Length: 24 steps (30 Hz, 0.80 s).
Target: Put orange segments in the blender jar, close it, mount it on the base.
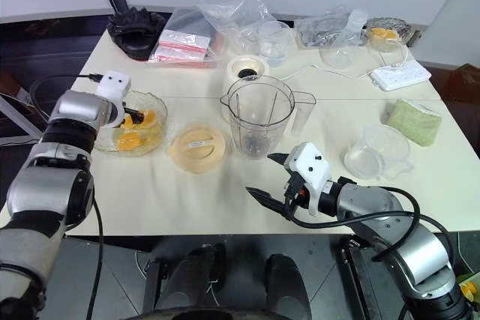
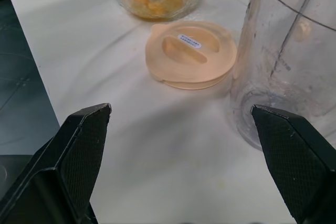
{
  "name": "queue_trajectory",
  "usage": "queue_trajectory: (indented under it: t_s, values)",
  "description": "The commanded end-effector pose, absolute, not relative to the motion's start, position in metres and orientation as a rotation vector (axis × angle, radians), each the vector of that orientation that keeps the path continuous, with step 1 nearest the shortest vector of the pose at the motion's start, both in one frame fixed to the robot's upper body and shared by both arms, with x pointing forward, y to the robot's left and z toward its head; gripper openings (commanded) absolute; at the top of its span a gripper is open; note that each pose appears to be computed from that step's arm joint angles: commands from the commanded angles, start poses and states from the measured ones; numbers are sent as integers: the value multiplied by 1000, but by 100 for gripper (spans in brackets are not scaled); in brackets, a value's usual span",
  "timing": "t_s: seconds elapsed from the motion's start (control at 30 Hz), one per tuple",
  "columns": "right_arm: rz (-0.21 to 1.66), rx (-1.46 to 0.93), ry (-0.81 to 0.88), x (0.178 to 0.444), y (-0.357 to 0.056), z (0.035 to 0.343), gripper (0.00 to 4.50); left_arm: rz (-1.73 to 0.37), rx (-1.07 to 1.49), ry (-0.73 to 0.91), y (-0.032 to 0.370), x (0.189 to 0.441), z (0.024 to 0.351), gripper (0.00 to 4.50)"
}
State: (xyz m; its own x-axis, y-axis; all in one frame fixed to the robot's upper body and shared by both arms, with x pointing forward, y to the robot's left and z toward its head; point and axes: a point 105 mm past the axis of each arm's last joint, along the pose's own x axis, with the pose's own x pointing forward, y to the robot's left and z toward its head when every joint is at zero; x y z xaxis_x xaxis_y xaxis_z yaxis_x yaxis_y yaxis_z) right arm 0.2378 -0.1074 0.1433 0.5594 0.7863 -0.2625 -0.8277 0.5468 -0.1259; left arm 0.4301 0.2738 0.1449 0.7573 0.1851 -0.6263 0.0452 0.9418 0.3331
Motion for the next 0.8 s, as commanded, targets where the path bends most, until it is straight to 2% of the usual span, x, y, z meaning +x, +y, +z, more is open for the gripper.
queue_trajectory:
  t_s: [0.03, 0.37, 0.8]
  values:
    - [967, -253, 140, 235, -104, 150, 450, 86, 381, 688, 275, 425, 165, 442]
    - [973, -254, 144, 236, -103, 147, 450, 81, 389, 745, 278, 415, 143, 442]
    - [961, -268, 143, 237, -104, 148, 450, 52, 409, 712, 273, 435, 123, 442]
